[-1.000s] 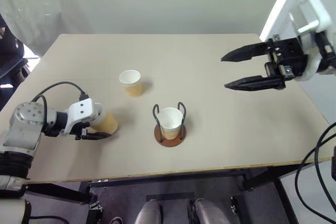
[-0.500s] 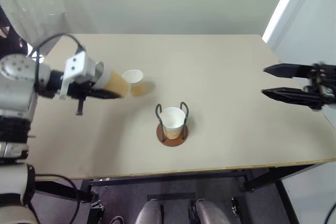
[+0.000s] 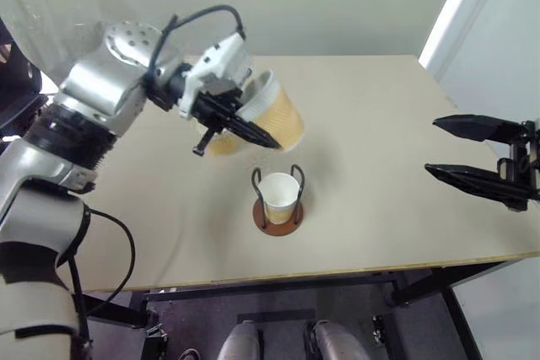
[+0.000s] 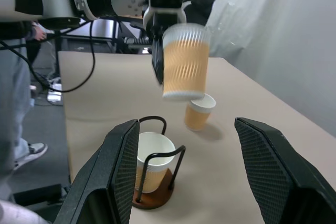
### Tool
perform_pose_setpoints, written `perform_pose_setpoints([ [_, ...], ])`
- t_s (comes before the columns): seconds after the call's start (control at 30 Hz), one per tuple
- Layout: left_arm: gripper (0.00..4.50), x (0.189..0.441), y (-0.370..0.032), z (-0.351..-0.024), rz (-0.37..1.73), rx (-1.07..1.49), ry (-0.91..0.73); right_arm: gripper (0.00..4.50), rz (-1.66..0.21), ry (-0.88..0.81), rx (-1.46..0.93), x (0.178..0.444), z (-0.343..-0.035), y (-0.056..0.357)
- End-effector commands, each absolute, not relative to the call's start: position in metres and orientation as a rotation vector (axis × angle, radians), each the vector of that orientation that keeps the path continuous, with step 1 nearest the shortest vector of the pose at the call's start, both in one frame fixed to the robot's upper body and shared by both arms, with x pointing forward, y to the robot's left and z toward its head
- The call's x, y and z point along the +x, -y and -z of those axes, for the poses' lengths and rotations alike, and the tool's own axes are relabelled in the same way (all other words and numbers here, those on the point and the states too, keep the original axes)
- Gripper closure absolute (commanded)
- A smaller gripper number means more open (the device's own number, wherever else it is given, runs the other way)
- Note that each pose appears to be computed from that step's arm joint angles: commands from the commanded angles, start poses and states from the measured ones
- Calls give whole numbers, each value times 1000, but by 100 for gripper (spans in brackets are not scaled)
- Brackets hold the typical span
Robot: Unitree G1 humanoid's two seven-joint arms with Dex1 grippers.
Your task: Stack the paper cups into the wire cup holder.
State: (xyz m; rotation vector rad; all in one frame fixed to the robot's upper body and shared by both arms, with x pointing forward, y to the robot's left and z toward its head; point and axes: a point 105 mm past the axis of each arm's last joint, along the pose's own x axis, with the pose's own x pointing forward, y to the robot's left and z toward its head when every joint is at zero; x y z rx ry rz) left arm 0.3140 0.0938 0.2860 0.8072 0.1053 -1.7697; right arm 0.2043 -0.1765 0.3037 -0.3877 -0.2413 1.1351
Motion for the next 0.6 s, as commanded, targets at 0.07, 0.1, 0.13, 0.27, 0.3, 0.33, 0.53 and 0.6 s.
perform_pose_setpoints([
  [0.07, 448, 315, -91, -284, 1823, 874, -111, 156, -1080, 268, -446, 195, -311, 178],
  [0.1, 448, 313, -89, -282, 1838, 874, -115, 156, -1074, 264, -449, 194, -310, 179],
  [0.13, 448, 312, -88, -281, 1852, 874, -120, 156, -1069, 261, -452, 194, -310, 179],
  [0.27, 448, 307, -82, -277, 1904, 876, -126, 156, -1062, 262, -456, 193, -309, 177],
  [0.3, 448, 307, -80, -277, 1909, 875, -121, 156, -1059, 262, -456, 193, -309, 176],
  [0.33, 448, 307, -79, -277, 1915, 878, -119, 156, -1055, 262, -456, 193, -308, 176],
  [0.53, 448, 304, -77, -265, 1954, 944, -165, 156, -1042, 266, -469, 192, -309, 176],
  [0.6, 448, 307, -77, -262, 1954, 970, -170, 156, -1036, 267, -470, 191, -309, 176],
])
